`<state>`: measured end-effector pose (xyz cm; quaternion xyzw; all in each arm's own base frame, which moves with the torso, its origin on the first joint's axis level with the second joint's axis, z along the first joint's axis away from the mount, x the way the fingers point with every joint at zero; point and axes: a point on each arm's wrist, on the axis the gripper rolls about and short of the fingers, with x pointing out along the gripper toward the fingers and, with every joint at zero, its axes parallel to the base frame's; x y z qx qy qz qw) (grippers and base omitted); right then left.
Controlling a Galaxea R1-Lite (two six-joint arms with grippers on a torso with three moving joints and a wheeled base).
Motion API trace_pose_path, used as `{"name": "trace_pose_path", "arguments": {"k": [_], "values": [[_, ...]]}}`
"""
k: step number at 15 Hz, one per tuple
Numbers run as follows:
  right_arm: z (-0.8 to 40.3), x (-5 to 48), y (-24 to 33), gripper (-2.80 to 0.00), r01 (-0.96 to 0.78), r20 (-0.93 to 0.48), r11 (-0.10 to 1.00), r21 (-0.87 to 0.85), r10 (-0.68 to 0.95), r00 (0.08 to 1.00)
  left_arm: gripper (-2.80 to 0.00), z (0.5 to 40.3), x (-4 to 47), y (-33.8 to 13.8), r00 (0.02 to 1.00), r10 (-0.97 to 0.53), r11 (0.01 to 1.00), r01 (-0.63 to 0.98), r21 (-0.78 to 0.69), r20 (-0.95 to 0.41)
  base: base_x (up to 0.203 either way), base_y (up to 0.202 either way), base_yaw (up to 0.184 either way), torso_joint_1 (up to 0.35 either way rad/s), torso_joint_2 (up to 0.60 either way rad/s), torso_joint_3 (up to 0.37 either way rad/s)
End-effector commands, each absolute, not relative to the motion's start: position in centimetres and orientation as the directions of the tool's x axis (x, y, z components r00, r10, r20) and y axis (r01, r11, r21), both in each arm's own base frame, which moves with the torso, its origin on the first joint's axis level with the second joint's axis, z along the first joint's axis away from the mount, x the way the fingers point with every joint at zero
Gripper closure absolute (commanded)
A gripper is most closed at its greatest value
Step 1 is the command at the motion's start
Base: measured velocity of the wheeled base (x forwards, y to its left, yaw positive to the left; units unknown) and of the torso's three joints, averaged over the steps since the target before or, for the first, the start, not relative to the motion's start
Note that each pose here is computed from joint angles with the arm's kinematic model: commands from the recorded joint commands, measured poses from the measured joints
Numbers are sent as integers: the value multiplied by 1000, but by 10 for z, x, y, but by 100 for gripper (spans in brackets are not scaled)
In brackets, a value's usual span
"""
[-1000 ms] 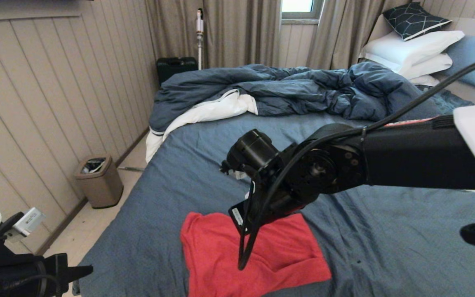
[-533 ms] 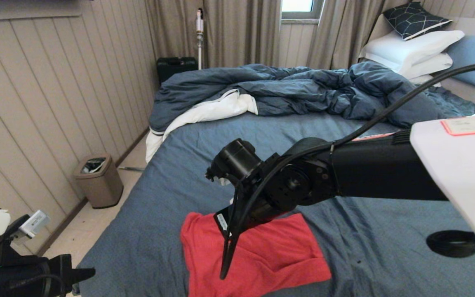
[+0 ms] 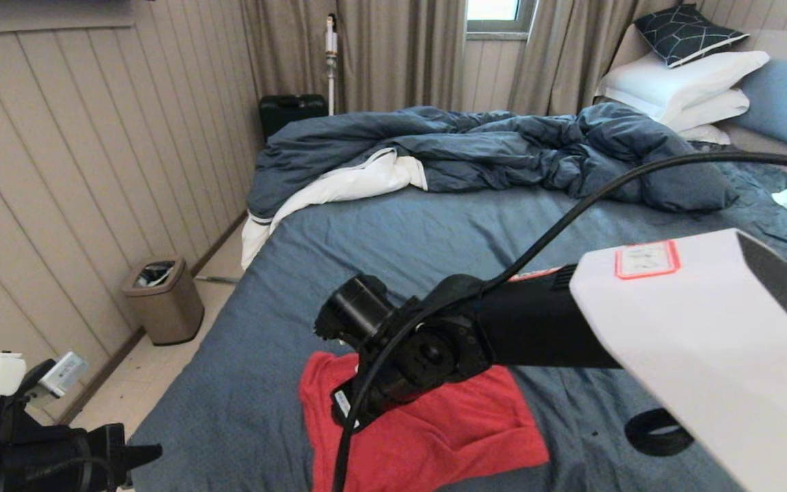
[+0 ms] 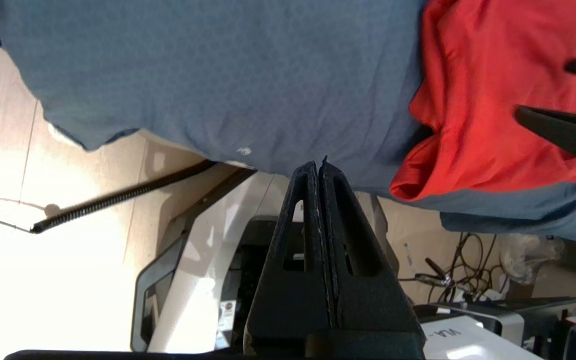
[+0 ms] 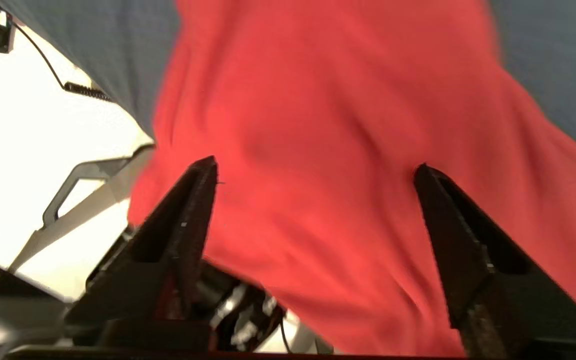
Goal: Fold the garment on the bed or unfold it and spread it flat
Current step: Unford the red T-shirt
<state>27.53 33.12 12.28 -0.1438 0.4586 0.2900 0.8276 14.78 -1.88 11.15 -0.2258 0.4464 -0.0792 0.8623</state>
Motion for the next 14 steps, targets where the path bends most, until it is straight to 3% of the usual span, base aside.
{"name": "trace_pose_path", "arguments": {"k": [1, 5, 6, 14], "values": [[108, 278, 337, -280, -614, -853, 789, 21, 335, 400, 0, 109, 148, -19, 580, -340, 884, -69, -461, -740, 0, 0, 0, 0, 0, 0], [99, 281, 338, -280, -613, -861, 790, 13, 321, 394, 0, 108, 149, -19, 577, -343, 884, -69, -462, -742, 0, 0, 0, 0, 0, 0], [98, 280, 339, 0, -613, -861, 790, 12, 320, 396, 0, 108, 149, -19, 578, -342, 883, -71, -463, -741, 0, 0, 0, 0, 0, 0], [124, 278, 330, 0, -599, -836, 800, 22, 344, 428, 0, 105, 148, -19, 571, -339, 886, -73, -458, -748, 0, 0, 0, 0, 0, 0]]}}
